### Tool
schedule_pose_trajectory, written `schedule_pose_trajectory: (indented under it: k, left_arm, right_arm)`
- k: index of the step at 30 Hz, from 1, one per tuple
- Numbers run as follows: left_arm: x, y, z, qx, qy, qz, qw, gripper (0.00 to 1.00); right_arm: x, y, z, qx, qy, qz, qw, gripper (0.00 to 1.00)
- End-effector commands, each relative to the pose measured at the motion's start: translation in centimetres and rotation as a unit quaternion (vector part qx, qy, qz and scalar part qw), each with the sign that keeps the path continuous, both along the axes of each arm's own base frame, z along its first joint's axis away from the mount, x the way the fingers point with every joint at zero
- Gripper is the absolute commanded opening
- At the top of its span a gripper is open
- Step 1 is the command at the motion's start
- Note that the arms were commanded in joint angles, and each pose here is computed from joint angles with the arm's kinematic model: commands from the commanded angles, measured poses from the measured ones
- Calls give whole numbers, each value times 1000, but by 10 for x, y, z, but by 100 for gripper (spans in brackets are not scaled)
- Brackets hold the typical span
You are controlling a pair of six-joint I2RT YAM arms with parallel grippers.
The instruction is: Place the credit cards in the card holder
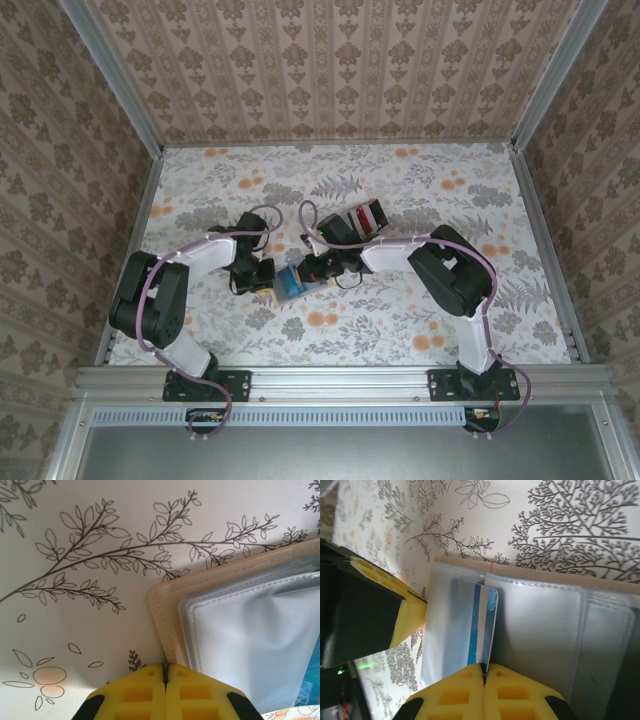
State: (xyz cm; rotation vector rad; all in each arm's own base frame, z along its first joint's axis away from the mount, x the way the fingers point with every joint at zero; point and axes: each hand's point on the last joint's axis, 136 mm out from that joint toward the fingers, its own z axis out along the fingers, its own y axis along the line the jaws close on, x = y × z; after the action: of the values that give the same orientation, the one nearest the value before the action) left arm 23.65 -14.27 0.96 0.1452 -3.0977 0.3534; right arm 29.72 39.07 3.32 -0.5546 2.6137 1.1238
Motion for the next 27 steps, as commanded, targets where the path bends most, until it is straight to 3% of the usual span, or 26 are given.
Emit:
schedule_pose_trajectory:
  k: [1,9,13,17,20,27]
  left_arm:
    - [2,12,-48,51,-6,-11,999,0]
    - [1,11,-47,49,-8,-10,999,0]
    - [3,10,-46,46,-11,-10,999,0]
    - [4,9,-42,44,-15,-10,999,0]
    - [5,8,-35,38,-21,-8,999,0]
    - [14,6,1,18,-56,-1,998,0]
  right_arm:
    - [-17,-14,-39,-110,2,2,994,0]
    - [-25,-2,-37,-164,-36,25,986,0]
    - [-31,5,-34,-147,-30,30,988,0]
    - [-37,17,-25,-90,-5,38,995,10]
    - [-34,14,-18,-82,-4,33,996,23]
    - [-17,-16,19,-93,-29,5,995,29]
